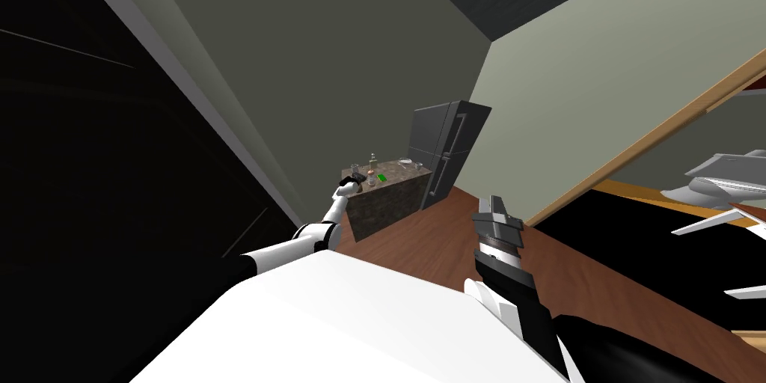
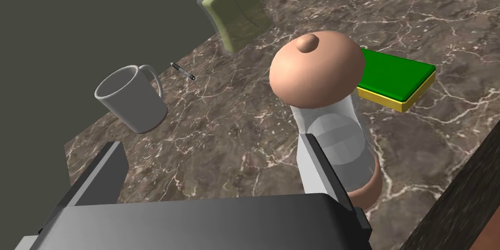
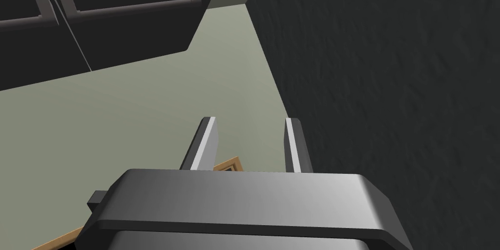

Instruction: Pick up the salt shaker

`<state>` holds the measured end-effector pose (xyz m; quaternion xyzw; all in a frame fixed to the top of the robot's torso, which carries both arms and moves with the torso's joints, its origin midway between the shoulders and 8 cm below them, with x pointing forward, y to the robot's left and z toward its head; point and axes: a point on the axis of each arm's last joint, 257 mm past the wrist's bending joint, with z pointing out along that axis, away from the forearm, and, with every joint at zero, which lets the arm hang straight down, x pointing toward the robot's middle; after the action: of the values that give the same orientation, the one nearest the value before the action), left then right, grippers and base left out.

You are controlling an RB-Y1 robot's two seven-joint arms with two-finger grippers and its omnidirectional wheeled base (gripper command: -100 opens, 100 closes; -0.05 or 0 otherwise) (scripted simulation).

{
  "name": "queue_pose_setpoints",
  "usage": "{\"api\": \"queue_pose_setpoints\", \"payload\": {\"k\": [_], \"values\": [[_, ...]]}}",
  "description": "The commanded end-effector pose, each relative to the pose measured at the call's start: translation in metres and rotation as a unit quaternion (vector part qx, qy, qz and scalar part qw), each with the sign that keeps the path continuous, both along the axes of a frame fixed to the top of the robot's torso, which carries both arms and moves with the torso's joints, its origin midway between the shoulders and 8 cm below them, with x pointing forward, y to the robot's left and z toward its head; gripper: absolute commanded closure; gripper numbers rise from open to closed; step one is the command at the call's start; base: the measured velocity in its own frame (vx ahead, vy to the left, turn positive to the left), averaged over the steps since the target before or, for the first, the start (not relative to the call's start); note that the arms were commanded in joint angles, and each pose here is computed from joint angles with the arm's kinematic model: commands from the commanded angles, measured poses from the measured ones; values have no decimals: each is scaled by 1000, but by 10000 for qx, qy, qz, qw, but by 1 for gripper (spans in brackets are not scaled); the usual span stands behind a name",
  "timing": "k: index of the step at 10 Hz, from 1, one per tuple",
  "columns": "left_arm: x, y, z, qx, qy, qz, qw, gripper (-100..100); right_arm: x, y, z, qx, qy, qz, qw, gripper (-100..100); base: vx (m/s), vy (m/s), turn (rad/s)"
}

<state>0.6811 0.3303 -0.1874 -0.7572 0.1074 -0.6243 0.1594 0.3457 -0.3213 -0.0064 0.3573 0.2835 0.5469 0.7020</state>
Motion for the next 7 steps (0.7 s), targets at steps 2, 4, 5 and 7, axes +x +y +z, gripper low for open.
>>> {"api": "queue_pose_setpoints", "payload": {"k": [2,4,5,7], "values": [[9,-11,-5,-328,153,-54,9993,-100,0,0,0,0,0,0,10000,0,-29,39,4],[15,-23,-18,-608,368,-105,9974,-100,0,0,0,0,0,0,10000,0,-18,17,1],[20,-34,-22,-846,490,-154,9951,-100,0,0,0,0,0,0,10000,0,-31,53,-10],[24,-48,-28,-1069,646,-216,9919,-100,0,0,0,0,0,0,10000,0,-23,50,-15]]}}
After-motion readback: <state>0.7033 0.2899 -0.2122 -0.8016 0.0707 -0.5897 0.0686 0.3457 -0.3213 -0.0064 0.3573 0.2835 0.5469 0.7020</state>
